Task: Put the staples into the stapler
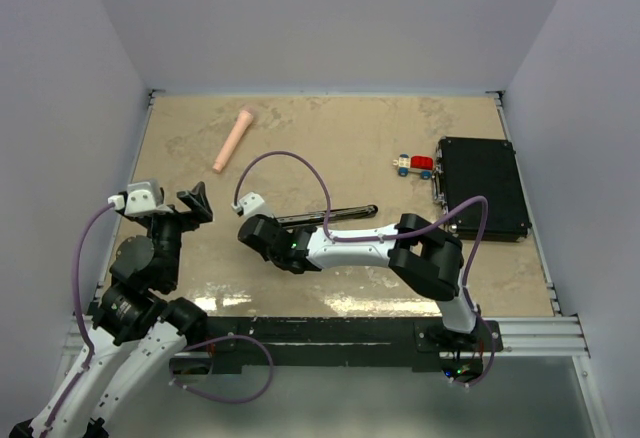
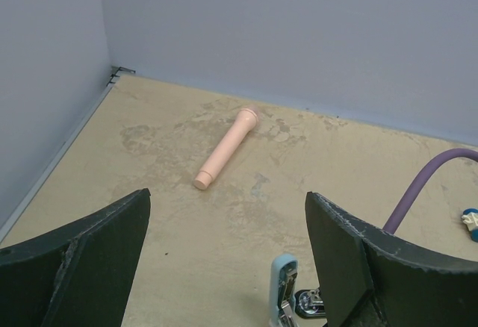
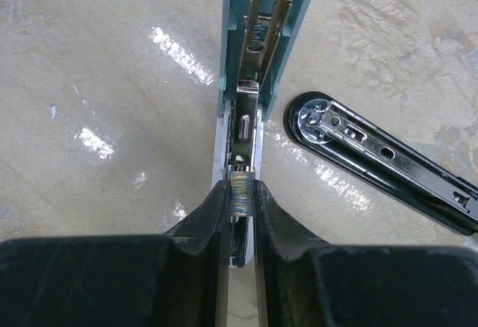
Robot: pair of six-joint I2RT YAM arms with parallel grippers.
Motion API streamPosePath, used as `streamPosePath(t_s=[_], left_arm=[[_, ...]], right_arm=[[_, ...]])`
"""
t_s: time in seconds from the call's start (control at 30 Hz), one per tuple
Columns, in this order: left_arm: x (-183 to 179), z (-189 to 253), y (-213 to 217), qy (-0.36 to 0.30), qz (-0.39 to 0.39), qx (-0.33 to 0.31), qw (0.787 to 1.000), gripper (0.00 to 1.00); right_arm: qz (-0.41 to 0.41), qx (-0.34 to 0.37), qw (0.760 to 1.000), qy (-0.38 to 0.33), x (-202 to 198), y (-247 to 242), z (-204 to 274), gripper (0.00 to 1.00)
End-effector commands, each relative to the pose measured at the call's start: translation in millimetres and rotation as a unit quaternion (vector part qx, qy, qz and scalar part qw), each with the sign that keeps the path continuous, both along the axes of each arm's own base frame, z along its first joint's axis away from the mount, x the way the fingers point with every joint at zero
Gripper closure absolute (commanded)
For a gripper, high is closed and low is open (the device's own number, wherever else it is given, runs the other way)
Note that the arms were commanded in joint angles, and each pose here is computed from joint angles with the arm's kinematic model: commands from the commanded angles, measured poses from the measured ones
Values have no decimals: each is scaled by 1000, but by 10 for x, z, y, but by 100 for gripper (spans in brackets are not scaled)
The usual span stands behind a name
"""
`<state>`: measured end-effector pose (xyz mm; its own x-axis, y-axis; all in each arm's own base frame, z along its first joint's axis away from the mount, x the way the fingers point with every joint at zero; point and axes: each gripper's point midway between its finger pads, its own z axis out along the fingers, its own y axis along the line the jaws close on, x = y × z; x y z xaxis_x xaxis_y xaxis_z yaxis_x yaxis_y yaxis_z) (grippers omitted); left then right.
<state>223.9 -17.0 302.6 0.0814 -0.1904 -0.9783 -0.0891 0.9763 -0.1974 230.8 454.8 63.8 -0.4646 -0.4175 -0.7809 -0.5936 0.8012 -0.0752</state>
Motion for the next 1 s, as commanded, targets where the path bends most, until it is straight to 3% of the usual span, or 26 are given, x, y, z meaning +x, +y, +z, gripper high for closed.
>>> streamPosePath(t_s=[0.0, 0.7, 0.97], left_arm=[[13, 61, 8, -13, 3, -9, 1000, 11], [24, 50, -6, -10, 0, -5, 1000, 11], [27, 47, -11, -10, 0, -5, 1000, 12]], right_arm=[[3, 20, 1000, -16, 62, 131, 163, 98], [12, 24, 1000, -2, 51, 155, 101, 99], [-3, 49, 999, -18, 92, 133, 400, 99]])
